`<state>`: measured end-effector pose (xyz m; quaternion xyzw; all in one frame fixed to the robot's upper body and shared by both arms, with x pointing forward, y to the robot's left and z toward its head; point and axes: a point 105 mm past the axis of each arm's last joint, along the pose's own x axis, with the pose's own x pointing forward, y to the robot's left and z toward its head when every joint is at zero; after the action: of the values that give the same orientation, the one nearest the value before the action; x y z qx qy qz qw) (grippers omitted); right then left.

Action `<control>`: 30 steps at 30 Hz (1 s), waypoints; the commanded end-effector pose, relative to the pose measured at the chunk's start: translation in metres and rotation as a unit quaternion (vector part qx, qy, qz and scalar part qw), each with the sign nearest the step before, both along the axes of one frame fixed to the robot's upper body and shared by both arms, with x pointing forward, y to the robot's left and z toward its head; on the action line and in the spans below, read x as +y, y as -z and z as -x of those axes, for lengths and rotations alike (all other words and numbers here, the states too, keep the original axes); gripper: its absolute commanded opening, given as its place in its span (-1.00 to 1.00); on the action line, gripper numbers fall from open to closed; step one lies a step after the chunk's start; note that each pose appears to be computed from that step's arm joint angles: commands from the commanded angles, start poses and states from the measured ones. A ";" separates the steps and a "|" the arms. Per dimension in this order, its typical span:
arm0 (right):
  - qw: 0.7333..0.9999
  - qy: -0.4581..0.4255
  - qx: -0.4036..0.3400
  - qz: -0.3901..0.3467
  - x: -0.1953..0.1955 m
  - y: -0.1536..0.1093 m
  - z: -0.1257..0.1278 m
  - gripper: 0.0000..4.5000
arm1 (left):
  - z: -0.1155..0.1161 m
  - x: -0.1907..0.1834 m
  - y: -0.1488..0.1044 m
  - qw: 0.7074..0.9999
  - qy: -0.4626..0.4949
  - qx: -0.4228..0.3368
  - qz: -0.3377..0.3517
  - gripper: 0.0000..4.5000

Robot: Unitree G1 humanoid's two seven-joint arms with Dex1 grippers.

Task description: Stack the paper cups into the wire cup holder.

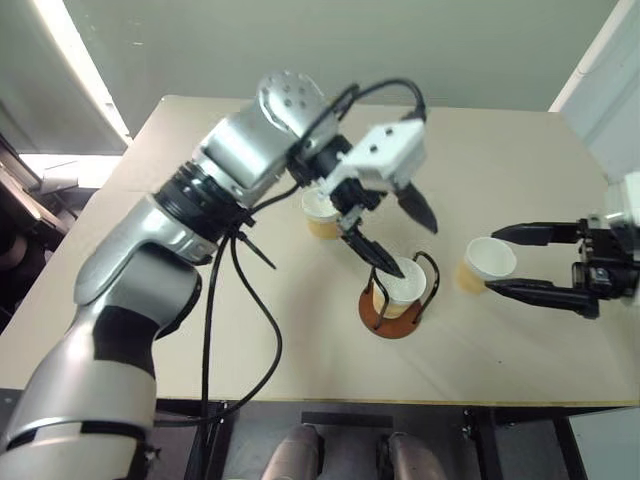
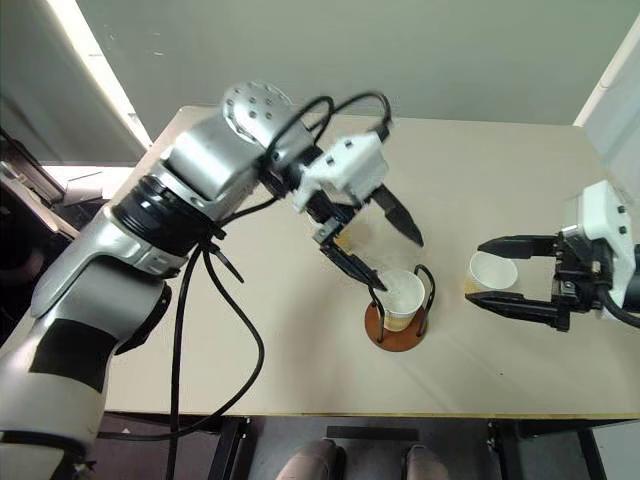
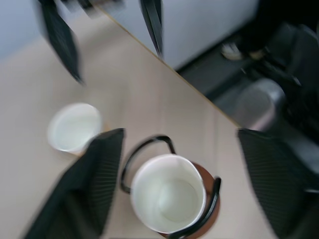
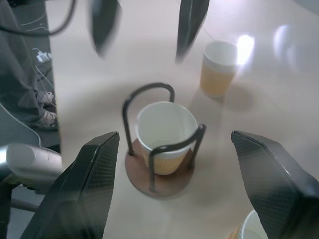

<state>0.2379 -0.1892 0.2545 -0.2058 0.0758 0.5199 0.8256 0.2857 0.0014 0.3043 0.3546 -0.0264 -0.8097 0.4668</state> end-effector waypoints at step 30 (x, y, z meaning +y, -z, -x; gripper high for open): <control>0.946 0.026 0.006 0.322 -0.044 0.057 -0.077 0.66 | 0.024 0.150 0.004 0.947 -0.309 0.041 0.077 0.99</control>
<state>0.3128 -0.2319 0.1910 -0.4334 0.2542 0.4519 0.7371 0.2694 0.1514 0.2869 0.2572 0.0659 -0.6419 0.7194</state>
